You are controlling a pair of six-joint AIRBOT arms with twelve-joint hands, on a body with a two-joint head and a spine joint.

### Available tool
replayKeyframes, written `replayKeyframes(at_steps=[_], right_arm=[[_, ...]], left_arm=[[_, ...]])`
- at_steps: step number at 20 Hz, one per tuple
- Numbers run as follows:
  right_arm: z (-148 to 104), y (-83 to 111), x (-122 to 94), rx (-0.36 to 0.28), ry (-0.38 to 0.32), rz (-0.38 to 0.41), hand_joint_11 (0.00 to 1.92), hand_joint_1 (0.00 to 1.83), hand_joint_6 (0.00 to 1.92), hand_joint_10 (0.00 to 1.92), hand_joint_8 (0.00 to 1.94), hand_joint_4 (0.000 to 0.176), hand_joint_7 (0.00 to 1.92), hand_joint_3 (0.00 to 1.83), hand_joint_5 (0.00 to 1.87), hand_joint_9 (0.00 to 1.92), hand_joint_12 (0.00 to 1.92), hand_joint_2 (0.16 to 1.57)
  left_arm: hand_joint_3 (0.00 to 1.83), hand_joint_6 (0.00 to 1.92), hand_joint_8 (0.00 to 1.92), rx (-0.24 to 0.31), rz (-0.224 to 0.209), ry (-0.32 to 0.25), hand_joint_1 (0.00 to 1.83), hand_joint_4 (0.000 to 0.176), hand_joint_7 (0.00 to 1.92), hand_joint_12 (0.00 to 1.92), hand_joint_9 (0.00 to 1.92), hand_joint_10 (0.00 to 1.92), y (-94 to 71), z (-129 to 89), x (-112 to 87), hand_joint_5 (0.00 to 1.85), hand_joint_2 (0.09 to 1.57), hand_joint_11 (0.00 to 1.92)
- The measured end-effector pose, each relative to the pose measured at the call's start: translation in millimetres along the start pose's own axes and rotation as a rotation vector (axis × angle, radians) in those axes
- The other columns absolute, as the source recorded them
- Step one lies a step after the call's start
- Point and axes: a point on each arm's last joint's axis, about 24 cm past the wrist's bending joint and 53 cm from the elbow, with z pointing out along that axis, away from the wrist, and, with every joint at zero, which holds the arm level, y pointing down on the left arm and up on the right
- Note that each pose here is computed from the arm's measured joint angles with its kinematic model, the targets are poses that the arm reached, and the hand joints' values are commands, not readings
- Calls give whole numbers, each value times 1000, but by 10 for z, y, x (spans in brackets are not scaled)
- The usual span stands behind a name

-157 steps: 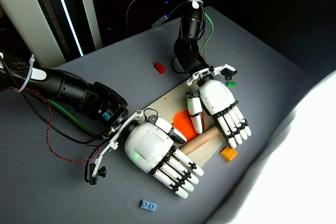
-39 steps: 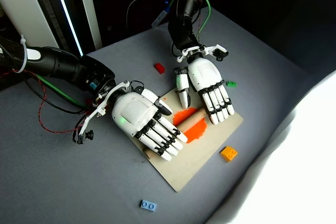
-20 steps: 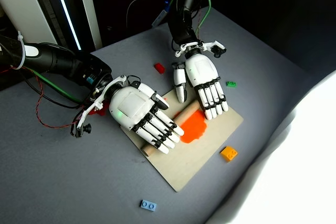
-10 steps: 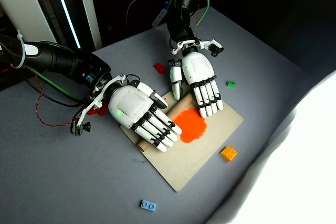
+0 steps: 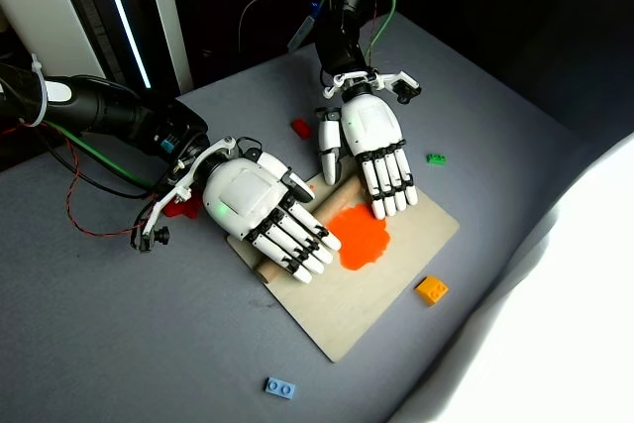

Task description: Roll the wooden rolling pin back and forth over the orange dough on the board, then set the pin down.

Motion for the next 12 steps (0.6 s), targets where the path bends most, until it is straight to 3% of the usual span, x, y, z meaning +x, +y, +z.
replayKeyframes(at_steps=[12], right_arm=[[-35, 16, 15, 5, -5, -11, 0, 0, 5, 0, 1, 0, 270, 1, 240, 182, 422, 1522]], left_arm=[[2, 6, 4, 8, 0, 4, 0, 0, 135, 0, 72, 4, -18, -19, 24, 101, 1484, 0]])
